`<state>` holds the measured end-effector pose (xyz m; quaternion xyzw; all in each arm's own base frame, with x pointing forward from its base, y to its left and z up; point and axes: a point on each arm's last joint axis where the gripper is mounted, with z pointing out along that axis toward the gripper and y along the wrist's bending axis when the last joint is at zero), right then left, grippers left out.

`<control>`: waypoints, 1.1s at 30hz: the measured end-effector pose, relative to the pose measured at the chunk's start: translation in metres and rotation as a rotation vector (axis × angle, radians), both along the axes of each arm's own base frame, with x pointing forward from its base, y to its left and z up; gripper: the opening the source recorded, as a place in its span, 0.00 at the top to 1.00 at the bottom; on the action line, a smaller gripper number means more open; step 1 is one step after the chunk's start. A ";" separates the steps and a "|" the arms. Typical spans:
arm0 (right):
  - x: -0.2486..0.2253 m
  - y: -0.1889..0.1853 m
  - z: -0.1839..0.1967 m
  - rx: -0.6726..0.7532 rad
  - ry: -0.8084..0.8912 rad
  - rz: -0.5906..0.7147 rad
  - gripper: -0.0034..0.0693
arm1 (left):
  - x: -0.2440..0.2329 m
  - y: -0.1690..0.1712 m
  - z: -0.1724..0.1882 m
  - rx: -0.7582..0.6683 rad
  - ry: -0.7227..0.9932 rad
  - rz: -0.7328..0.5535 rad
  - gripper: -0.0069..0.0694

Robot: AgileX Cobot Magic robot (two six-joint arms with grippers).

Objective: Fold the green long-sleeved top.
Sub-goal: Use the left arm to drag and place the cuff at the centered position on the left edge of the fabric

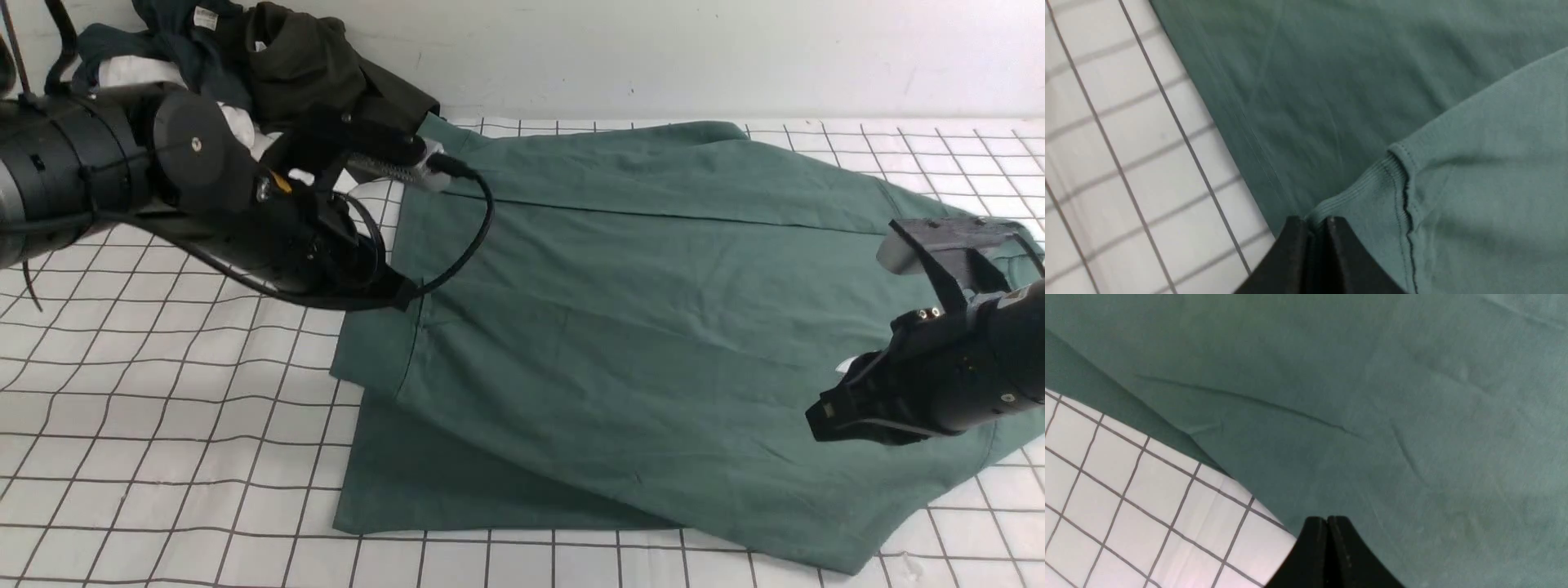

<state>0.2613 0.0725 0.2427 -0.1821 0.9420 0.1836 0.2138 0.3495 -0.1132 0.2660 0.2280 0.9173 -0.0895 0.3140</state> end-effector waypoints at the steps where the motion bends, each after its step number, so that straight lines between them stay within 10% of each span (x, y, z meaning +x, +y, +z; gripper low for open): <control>1: 0.000 0.000 0.000 -0.001 -0.002 0.001 0.97 | 0.006 -0.001 0.001 0.007 -0.016 -0.003 0.88; 25: 0.004 0.000 -0.006 -0.025 -0.015 0.038 0.97 | 0.161 -0.028 -0.078 0.152 -0.029 0.115 0.86; 33: 0.016 0.003 -0.036 -0.025 0.076 0.057 0.97 | 0.186 -0.019 -0.055 0.015 -0.092 0.259 0.51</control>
